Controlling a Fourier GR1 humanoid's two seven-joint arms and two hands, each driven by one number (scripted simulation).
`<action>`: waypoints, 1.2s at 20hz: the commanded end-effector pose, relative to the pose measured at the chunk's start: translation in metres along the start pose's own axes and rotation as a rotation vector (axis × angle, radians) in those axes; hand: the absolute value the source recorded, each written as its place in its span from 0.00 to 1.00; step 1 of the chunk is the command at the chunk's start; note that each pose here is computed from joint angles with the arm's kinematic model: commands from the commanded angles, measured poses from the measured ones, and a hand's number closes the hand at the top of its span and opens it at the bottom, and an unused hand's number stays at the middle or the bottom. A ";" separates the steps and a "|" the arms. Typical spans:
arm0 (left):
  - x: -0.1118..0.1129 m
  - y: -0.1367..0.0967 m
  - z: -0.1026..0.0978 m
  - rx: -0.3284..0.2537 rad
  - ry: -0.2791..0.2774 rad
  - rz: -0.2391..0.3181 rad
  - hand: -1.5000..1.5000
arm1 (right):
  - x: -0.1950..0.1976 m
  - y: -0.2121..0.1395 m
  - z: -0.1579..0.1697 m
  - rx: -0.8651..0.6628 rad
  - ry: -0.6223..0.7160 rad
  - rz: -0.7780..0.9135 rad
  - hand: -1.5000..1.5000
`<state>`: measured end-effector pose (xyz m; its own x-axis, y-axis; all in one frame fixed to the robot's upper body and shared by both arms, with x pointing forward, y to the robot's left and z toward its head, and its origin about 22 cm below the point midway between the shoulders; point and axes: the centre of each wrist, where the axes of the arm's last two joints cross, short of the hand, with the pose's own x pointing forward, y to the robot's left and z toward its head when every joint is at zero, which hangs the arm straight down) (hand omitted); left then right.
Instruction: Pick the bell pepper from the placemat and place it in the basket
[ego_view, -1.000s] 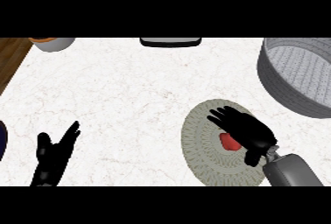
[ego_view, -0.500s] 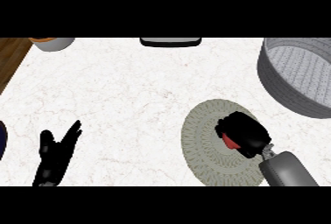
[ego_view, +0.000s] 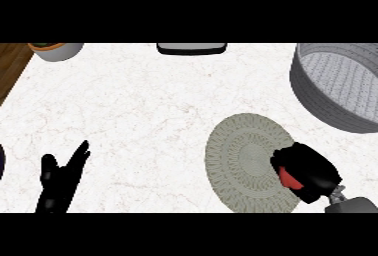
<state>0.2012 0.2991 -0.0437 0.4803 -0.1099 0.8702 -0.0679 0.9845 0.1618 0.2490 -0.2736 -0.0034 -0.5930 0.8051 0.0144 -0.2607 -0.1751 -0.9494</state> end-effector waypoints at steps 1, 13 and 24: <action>-0.027 0.000 0.009 0.020 0.085 0.009 0.50 | -0.016 0.022 0.074 0.060 0.065 -0.055 1.00; -0.017 0.000 0.010 0.014 0.060 0.022 0.50 | -0.015 -0.030 0.090 -0.549 -0.061 -0.773 1.00; 0.006 0.009 -0.005 0.006 0.063 -0.004 0.50 | -0.090 -0.174 0.182 -0.786 0.167 -0.822 1.00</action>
<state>0.1977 0.3066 -0.0370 0.4913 -0.1079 0.8643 -0.0728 0.9837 0.1642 0.2040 -0.3994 0.1672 -0.3589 0.6022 0.7132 -0.0120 0.7610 -0.6486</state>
